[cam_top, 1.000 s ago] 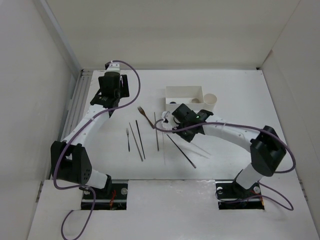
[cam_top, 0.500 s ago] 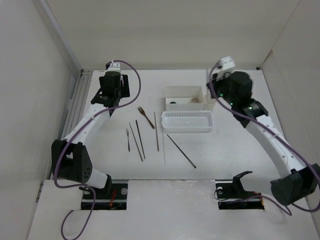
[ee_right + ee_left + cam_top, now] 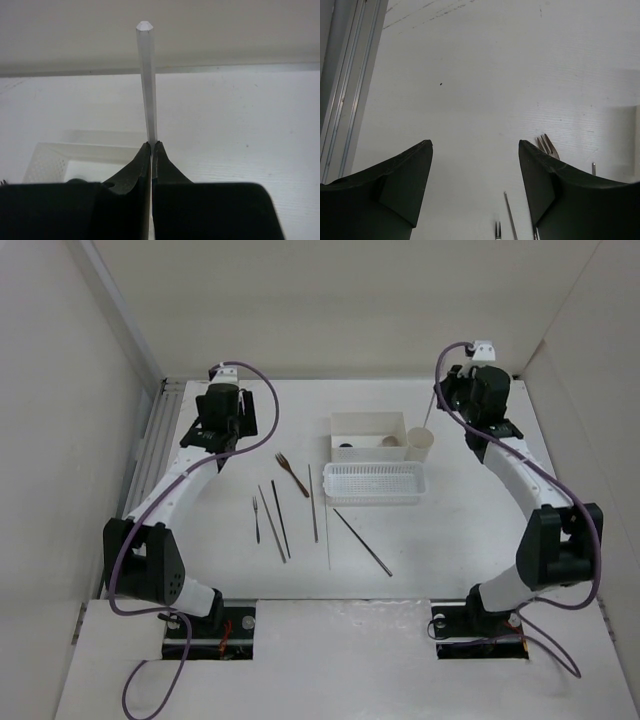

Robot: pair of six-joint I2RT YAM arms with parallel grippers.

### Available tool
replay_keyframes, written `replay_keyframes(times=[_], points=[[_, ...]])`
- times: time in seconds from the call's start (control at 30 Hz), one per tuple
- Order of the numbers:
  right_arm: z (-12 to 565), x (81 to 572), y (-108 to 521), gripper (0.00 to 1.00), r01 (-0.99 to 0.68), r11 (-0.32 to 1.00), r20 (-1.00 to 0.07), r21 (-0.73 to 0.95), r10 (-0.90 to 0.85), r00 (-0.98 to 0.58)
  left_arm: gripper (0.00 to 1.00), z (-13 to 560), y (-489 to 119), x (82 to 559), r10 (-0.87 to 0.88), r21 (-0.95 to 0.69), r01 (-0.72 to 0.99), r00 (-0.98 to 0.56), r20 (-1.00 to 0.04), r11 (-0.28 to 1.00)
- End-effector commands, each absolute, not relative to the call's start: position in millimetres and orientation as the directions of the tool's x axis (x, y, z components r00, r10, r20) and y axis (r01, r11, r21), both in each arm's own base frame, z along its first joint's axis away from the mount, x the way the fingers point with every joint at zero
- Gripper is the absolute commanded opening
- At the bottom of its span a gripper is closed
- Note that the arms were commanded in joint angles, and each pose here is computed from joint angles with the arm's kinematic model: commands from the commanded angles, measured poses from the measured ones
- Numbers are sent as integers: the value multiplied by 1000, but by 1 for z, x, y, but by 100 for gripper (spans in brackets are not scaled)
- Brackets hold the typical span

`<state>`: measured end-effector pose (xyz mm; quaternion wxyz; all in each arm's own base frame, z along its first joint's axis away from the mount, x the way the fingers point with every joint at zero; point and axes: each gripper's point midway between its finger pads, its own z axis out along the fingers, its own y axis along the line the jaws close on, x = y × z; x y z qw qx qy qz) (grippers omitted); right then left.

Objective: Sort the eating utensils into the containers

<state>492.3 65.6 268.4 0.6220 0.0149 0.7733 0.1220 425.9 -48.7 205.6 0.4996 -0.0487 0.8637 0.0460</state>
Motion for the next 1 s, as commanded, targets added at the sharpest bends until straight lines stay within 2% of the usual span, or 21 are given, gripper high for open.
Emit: replay_keyframes(times=[0.0, 0.03, 0.07, 0.13, 0.17, 0.2, 0.27, 0.4, 0.77, 0.9, 0.97], points=[[341, 476, 99, 0, -287, 955, -997, 79, 79, -11, 67, 224, -43, 434, -69, 6, -161, -457, -887, 987], [350, 467, 108, 0, -325, 945, -999, 20, 27, 18, 67, 224, -43, 434, -69, 6, -161, -457, -887, 987], [348, 462, 114, 0, -357, 926, -992, -125, -113, 54, 67, 226, -43, 435, -71, 2, -161, -449, -891, 987], [329, 442, 148, 0, -475, 843, -961, -253, -276, 23, 67, 222, -43, 436, -59, 15, -156, -458, -887, 988], [322, 437, 155, 0, -517, 770, -913, -374, -403, 59, 67, 222, -43, 436, -59, 15, -156, -459, -887, 988], [299, 418, 169, 0, -596, 703, -878, -387, -479, 4, 67, 218, -43, 437, -57, 19, -156, -468, -882, 988], [289, 410, 179, 0, -655, 615, -811, -439, -585, -6, 67, 218, -43, 437, -47, 27, -151, -469, -882, 988], [215, 397, 190, 0, -787, 440, -603, -433, -790, -109, 67, 217, -42, 444, -40, 36, -155, -461, -886, 987], [138, 376, 223, 0, -865, 214, -370, -454, -928, -35, 68, 219, -42, 445, -32, 41, -151, -455, -890, 988], [123, 379, 222, 0, -861, 200, -313, -467, -948, -50, 68, 218, -41, 442, -32, 42, -151, -456, -889, 988], [122, 383, 222, 9, -854, 204, -306, -479, -950, -55, 68, 213, -43, 441, -30, 40, -140, -467, -884, 989]])
